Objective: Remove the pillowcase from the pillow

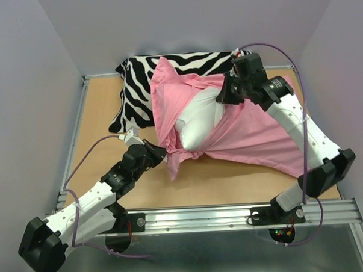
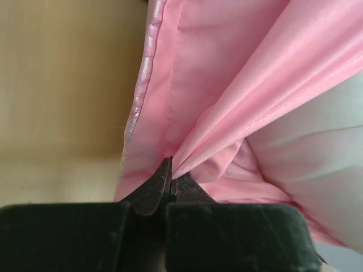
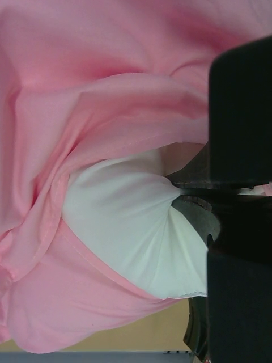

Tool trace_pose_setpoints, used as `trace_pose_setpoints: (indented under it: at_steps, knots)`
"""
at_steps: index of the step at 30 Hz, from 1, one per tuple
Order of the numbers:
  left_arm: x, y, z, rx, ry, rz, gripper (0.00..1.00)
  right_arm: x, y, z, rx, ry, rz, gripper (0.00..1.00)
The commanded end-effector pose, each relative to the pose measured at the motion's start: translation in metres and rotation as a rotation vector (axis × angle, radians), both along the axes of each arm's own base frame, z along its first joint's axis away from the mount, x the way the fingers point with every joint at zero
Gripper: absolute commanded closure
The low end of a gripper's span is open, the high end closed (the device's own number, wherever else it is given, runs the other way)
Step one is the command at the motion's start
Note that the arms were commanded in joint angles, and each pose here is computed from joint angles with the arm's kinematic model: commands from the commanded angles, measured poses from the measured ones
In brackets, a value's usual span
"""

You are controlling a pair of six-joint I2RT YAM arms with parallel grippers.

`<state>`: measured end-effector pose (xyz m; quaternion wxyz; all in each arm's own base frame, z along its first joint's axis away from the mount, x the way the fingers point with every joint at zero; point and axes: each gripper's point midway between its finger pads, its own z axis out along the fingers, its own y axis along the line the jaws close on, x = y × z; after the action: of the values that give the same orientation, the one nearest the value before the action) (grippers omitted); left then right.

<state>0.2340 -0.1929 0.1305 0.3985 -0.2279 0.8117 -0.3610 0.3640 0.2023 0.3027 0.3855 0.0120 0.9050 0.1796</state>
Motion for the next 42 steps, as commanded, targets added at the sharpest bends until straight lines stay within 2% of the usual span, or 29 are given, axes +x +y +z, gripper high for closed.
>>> trace_pose_setpoints:
  at_steps: [1,2,3,4,9,12,17,28,33,34,37,39,42]
  knots:
    - [0.007,0.027,-0.021,0.21,0.047,0.061,0.93,-0.001,-0.035,0.11,0.224,-0.382,-0.114,0.99]
    - [0.012,0.026,-0.019,0.224,0.046,0.065,0.91,-0.011,-0.027,0.068,0.227,-0.297,-0.072,0.99]
    - [0.02,0.022,-0.004,0.221,0.016,0.07,0.89,-0.022,-0.021,0.06,0.269,-0.277,-0.052,0.99]
    - [0.025,0.022,-0.005,0.243,0.02,0.082,0.83,-0.043,-0.017,0.074,0.324,-0.325,-0.016,1.0]
    - [0.053,0.019,0.009,0.28,0.004,0.118,0.77,-0.094,0.005,0.022,0.39,-0.232,0.098,0.99]
    - [0.069,0.014,0.021,0.284,-0.023,0.125,0.69,-0.107,0.006,-0.01,0.37,-0.178,0.117,0.99]
    - [0.078,0.002,0.069,0.207,-0.177,0.095,0.5,-0.118,0.003,-0.066,0.319,-0.08,0.115,0.99]
    - [0.064,-0.015,0.105,0.231,-0.302,-0.062,0.44,-0.112,0.003,-0.091,0.255,-0.063,0.112,1.0]
    - [0.059,-0.035,0.128,0.356,-0.374,-0.147,0.41,-0.11,0.01,-0.097,0.222,-0.056,0.112,1.0]
    - [0.059,-0.043,0.134,0.386,-0.379,-0.163,0.36,-0.112,0.014,-0.097,0.219,-0.055,0.123,1.0]
    - [0.06,-0.054,0.145,0.448,-0.396,-0.185,0.36,-0.112,0.018,-0.098,0.207,-0.055,0.121,0.99]
    - [0.058,-0.061,0.134,0.497,-0.369,-0.22,0.35,-0.113,0.021,-0.096,0.206,-0.059,0.129,0.99]
    - [0.056,-0.068,0.123,0.554,-0.348,-0.253,0.29,-0.107,0.02,-0.093,0.185,-0.075,0.109,0.99]
